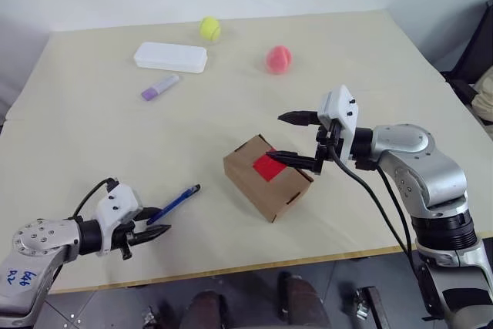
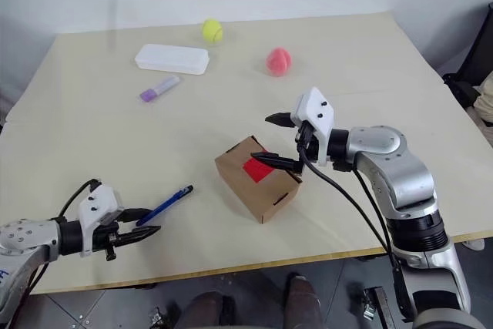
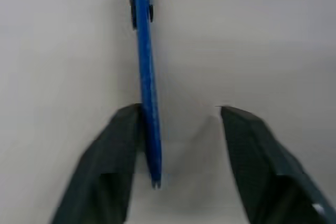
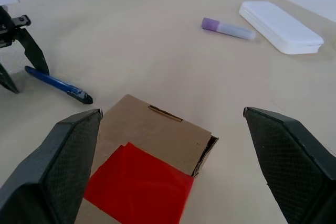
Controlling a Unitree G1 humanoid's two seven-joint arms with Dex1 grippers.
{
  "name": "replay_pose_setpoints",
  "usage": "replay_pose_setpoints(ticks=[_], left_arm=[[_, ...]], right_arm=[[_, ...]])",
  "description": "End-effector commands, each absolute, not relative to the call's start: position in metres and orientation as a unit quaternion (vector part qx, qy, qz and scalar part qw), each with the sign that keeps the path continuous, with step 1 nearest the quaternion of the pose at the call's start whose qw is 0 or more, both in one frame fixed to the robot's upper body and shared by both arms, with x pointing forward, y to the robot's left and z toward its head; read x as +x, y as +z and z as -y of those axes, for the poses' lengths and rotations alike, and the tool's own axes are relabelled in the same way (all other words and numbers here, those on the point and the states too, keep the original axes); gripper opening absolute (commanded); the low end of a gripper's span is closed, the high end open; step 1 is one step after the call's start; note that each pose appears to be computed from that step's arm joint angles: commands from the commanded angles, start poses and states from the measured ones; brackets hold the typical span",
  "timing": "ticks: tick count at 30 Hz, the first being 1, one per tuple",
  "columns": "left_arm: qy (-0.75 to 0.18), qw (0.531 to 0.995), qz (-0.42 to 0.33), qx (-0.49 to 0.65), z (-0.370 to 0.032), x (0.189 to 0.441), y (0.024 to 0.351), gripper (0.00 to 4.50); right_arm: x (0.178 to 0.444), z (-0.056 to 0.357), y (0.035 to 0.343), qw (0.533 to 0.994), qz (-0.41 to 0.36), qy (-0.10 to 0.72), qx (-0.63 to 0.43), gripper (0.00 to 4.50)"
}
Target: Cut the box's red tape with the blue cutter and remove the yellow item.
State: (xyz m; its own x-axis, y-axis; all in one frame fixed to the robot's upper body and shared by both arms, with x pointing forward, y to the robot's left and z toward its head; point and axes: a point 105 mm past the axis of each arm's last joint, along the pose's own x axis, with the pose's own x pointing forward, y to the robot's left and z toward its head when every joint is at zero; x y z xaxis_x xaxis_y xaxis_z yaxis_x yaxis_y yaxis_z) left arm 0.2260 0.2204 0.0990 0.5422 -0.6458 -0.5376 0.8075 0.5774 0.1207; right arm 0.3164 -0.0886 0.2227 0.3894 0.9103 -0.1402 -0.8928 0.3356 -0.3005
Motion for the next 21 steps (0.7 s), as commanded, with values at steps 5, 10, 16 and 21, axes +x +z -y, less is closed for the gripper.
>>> replay_pose_setpoints(ticks=[5,10,16,21], left_arm=[[-0.438,0.851,-0.231,0.175,-0.212,0.219,0.091,4.46],[-0.405,0.873,-0.207,0.176,-0.220,0.231,0.098,4.46],[-0.390,0.878,-0.207,0.184,-0.235,0.239,0.102,4.46],[-0.407,0.866,-0.229,0.180,-0.242,0.238,0.089,4.46]], right_arm=[[0.313,0.092,0.233,0.815,0.044,0.550,-0.176,4.50],[0.314,0.093,0.234,0.816,0.044,0.549,-0.177,4.50],[0.314,0.092,0.233,0.815,0.043,0.550,-0.177,4.50],[0.313,0.090,0.233,0.812,0.043,0.555,-0.177,4.50]])
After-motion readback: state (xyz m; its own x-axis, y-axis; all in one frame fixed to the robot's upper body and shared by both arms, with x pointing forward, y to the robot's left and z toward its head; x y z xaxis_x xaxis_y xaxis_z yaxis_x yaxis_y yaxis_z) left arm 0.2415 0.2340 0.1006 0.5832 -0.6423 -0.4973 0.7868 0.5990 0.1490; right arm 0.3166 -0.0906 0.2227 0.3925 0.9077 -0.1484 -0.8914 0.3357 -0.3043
